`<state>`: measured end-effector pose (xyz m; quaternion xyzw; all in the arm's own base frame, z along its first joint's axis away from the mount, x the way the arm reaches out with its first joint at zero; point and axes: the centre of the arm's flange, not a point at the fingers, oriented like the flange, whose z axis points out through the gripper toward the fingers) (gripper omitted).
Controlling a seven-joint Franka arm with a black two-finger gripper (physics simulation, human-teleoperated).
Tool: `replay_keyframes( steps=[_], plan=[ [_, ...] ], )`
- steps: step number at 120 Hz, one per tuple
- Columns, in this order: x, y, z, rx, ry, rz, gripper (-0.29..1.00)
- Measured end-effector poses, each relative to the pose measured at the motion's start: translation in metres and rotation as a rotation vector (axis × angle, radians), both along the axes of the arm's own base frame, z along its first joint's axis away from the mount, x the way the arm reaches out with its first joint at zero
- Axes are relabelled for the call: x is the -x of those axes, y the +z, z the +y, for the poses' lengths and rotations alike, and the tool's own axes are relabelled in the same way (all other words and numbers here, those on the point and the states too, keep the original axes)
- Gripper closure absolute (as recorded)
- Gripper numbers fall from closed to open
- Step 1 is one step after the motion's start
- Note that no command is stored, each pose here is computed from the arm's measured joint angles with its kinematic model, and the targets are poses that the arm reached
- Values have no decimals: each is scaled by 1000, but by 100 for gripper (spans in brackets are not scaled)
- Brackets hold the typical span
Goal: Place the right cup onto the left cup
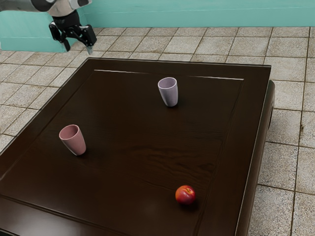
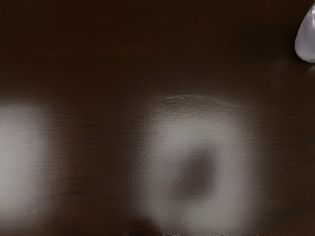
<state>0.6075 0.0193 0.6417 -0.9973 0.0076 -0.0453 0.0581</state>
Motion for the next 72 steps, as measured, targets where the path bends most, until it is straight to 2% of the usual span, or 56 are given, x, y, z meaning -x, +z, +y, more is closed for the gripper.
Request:
replay_keyframes(
  steps=[10, 15, 21, 27, 34, 55, 72],
  plan=[
    [-10, -17, -12, 9, -19, 27, 2],
    [-48, -40, -31, -25, -30, 27, 2],
    [-94, -77, -58, -39, -52, 23, 2],
    [-130, -117, -87, -20, -84, 7, 2],
    [-154, -155, -121, 16, -124, -9, 2],
    [-173, -242, -165, 119, -150, 34, 2],
    [-176, -255, -158, 152, -117, 42, 2]
  ],
)
